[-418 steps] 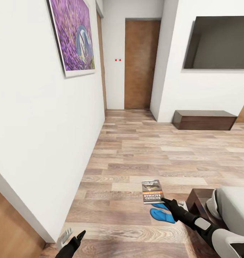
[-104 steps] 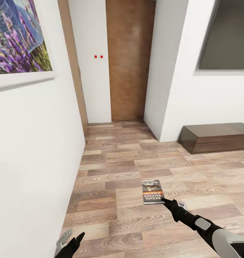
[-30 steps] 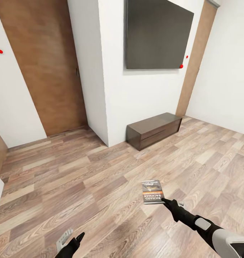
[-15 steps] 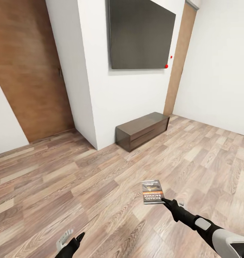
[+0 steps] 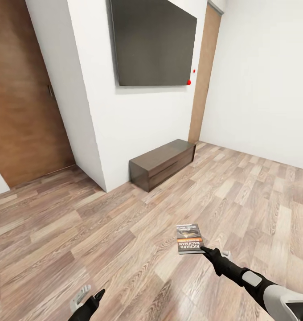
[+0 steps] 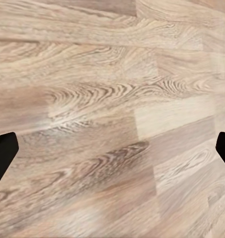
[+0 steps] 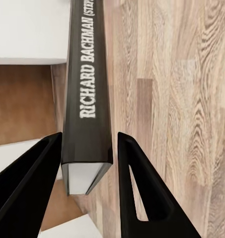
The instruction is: In the bedroom, move the book from the bed onto either nightstand, and place the two sandals side by side next to the bed.
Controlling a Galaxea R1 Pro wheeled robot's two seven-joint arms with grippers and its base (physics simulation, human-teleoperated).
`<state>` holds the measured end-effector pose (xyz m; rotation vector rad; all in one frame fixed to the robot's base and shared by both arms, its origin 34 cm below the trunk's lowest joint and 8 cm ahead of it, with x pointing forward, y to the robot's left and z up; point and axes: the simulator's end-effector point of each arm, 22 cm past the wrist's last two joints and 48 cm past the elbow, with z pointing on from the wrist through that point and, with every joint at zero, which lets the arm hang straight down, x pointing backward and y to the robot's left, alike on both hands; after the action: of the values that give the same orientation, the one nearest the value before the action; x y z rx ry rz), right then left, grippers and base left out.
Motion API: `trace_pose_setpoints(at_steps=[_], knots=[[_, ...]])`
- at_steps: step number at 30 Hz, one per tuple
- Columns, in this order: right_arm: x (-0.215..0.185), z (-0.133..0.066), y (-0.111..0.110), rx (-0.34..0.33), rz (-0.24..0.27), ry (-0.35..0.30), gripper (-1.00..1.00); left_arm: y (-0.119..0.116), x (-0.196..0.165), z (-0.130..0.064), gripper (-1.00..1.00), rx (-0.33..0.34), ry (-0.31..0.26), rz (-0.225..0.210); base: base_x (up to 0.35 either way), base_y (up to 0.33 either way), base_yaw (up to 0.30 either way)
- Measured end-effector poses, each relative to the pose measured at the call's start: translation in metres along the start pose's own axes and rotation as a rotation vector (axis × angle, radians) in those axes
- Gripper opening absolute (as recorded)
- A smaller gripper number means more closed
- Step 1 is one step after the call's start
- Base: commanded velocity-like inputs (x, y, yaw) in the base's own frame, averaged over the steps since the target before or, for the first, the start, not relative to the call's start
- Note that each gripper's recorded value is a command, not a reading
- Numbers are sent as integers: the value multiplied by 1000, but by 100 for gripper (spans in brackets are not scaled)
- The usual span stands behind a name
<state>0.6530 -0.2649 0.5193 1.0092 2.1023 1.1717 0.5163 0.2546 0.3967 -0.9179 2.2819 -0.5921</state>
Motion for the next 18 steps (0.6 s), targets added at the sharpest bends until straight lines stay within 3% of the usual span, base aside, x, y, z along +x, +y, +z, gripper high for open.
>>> trace_pose_setpoints(at_steps=[18], knots=[[0, 0, 0, 0, 0, 0, -100, 1, -1, 0, 100, -1, -1, 1, 158, 0, -225]])
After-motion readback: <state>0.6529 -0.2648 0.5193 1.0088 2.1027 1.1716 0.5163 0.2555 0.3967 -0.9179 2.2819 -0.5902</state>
